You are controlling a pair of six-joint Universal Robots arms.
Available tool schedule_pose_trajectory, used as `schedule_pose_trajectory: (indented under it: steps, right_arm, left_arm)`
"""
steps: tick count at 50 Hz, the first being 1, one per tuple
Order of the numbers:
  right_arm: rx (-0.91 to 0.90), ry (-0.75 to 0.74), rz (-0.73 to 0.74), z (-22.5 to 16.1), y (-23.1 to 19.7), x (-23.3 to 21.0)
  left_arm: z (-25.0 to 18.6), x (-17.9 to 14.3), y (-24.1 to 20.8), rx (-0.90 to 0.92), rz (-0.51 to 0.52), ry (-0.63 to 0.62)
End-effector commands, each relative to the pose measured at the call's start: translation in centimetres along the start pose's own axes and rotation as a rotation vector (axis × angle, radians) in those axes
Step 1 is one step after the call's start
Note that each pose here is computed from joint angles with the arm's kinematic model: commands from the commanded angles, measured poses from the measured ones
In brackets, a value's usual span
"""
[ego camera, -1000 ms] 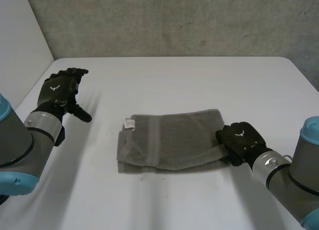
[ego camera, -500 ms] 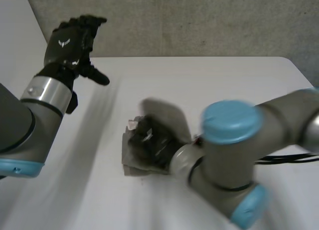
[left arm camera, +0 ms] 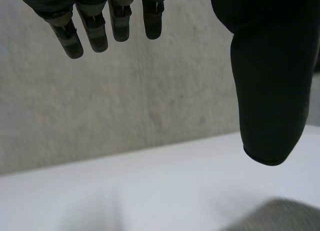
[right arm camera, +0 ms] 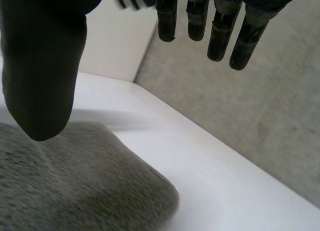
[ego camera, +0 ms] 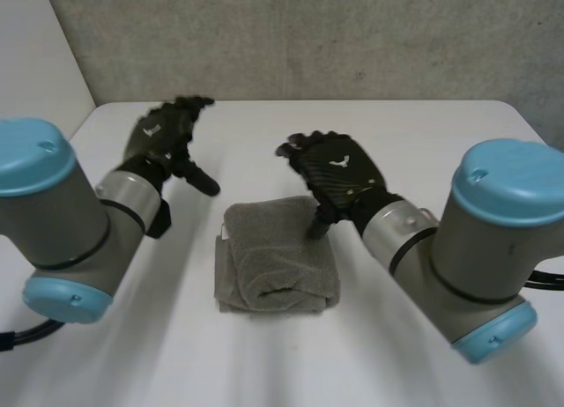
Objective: Fold the towel.
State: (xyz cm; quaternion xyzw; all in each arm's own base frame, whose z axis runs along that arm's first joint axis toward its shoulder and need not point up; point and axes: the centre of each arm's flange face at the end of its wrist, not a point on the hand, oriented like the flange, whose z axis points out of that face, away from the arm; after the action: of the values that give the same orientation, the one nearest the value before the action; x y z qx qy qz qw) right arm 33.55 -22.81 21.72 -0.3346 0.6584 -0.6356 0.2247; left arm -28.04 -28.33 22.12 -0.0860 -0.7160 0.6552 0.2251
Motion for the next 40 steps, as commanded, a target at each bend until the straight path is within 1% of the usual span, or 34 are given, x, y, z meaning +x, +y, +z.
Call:
schedule_pose_trajectory:
  steps: [1,2,4,5,6,7,10,14,15,16,17,18,19,21,22,24,25,26,27,29,30,32,40]
  right_arm:
    - [-0.12,0.018,0.072,1.2,3.2,1.3]
    - [-0.121,0.018,0.072,1.2,3.2,1.3]
    - [-0.194,0.007,0.095,1.7,5.4,1.1]
    - [-0.194,0.007,0.095,1.7,5.4,1.1]
    - [-0.23,0.003,0.105,1.9,6.5,1.0]
    - [-0.255,0.002,0.109,2.1,7.2,0.9]
    - [-0.301,0.003,0.119,2.3,8.4,0.9]
    - [-0.311,0.001,0.114,2.3,7.8,1.0]
    - [-0.3,0.006,0.113,2.2,6.9,1.2]
    - [-0.263,0.013,0.106,2.0,5.1,1.5]
    - [-0.263,0.013,0.106,2.0,5.0,1.5]
    - [-0.217,0.028,0.096,1.7,2.9,2.1]
    - [-0.217,0.028,0.096,1.7,2.9,2.1]
    - [-0.109,0.09,0.07,0.8,-1.5,4.1]
    - [-0.108,0.091,0.07,0.8,-1.5,4.2]
    - [0.001,0.196,0.048,-0.6,-6.2,6.4]
    - [0.002,0.197,0.048,-0.6,-6.2,6.4]
    - [0.043,0.258,0.035,-1.4,-8.2,7.3]
    - [0.043,0.258,0.035,-1.4,-8.2,7.3]
    - [0.08,0.385,0.022,-3.1,-11.1,9.3]
    - [0.081,0.386,0.022,-3.1,-11.1,9.3]
    - [0.086,0.47,0.019,-4.4,-12.7,10.9]
    - [0.078,0.51,0.018,-5.7,-14.2,12.1]
  left_arm:
    - [-0.6,1.3,4.7,-0.17,-0.003,0.027]
    - [-0.6,1.3,4.7,-0.171,-0.003,0.027]
    - [-1.1,1.7,7.0,-0.248,0.002,0.036]
    - [-1.1,1.7,7.0,-0.248,0.002,0.037]
    - [-1.2,1.8,8.0,-0.278,0.006,0.038]
    - [-1.2,1.8,8.0,-0.278,0.006,0.038]
    - [-1.3,1.8,9.9,-0.331,0.015,0.036]
    - [-1.3,1.9,9.6,-0.326,0.023,0.037]
    - [-1.2,2.0,9.1,-0.318,0.025,0.039]
    - [-1.2,2.0,9.1,-0.318,0.025,0.039]
    - [-1.2,2.3,8.1,-0.304,0.025,0.043]
    - [-1.2,2.7,6.4,-0.281,0.025,0.048]
    - [-1.2,2.7,6.4,-0.281,0.025,0.048]
    - [-1.4,3.5,2.1,-0.228,0.041,0.059]
    - [-1.4,3.5,2.0,-0.227,0.041,0.059]
    - [-1.9,4.1,-2.8,-0.164,0.076,0.055]
    - [-1.9,4.1,-2.8,-0.164,0.077,0.055]
    - [-2.3,4.2,-5.5,-0.117,0.089,0.036]
    - [-2.3,4.2,-5.5,-0.116,0.089,0.036]
    - [-3.4,3.8,-10.4,-0.034,0.094,-0.027]
    - [-3.4,3.8,-10.4,-0.034,0.094,-0.027]
    - [-4.8,2.9,-13.5,-0.007,0.095,-0.098]
    - [-7.7,2.2,-16.3,0.022,0.102,-0.142]
